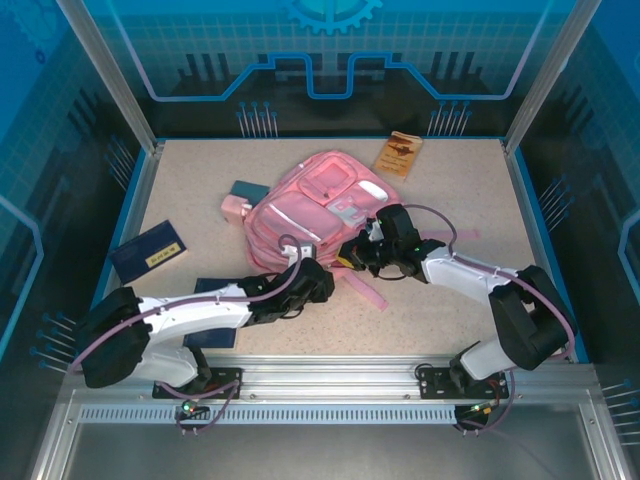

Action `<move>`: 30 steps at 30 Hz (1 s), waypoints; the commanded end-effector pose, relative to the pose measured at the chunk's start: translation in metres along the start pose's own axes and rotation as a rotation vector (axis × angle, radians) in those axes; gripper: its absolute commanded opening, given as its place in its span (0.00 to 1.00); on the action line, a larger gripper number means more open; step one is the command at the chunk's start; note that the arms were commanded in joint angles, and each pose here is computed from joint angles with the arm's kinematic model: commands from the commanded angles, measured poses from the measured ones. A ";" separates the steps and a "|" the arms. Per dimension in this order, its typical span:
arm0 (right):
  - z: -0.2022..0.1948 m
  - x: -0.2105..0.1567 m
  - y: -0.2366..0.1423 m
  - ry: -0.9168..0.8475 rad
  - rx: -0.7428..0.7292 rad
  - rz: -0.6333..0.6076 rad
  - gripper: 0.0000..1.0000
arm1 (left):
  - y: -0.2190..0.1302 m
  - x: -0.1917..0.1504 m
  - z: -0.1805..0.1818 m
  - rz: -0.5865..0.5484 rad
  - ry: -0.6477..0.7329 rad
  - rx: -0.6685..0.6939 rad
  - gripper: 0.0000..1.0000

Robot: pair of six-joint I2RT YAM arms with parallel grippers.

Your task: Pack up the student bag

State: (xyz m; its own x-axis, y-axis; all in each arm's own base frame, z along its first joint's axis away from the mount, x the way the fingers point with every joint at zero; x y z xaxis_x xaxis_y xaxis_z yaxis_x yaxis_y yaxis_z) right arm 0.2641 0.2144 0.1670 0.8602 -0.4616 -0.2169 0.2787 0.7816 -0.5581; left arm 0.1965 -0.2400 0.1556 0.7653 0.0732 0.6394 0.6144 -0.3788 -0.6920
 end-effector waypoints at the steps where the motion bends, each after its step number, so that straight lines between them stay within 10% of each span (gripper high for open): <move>1: 0.028 -0.016 -0.009 -0.087 0.118 0.063 0.00 | 0.004 0.014 -0.003 -0.038 0.016 0.041 0.40; 19: 0.032 -0.023 -0.014 -0.107 0.125 0.069 0.00 | 0.022 0.023 -0.006 0.002 0.044 0.095 0.17; 30: 0.005 -0.001 -0.033 -0.109 -0.058 -0.144 0.00 | 0.006 0.013 0.014 0.016 0.087 0.173 0.00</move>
State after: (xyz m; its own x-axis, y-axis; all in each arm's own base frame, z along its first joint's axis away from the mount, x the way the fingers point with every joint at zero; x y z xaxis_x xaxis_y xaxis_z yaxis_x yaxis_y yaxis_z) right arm 0.2565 0.2047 0.1754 0.8610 -0.4903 -0.1352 0.3221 0.7314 -0.6011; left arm 0.2178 -0.2479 0.1550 0.7697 0.0161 0.6382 0.6122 -0.3021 -0.7307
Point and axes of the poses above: each hand's point on the last joint's axis, 136 mm out from that joint toward the fingers, its own y axis out along the fingers, its own z axis along the line the jaws close on, x = y × z, the point moved 8 cm from there along -y, back along the fingers, and after that the axes turned 11 degrees about y, right-handed, at the moved point
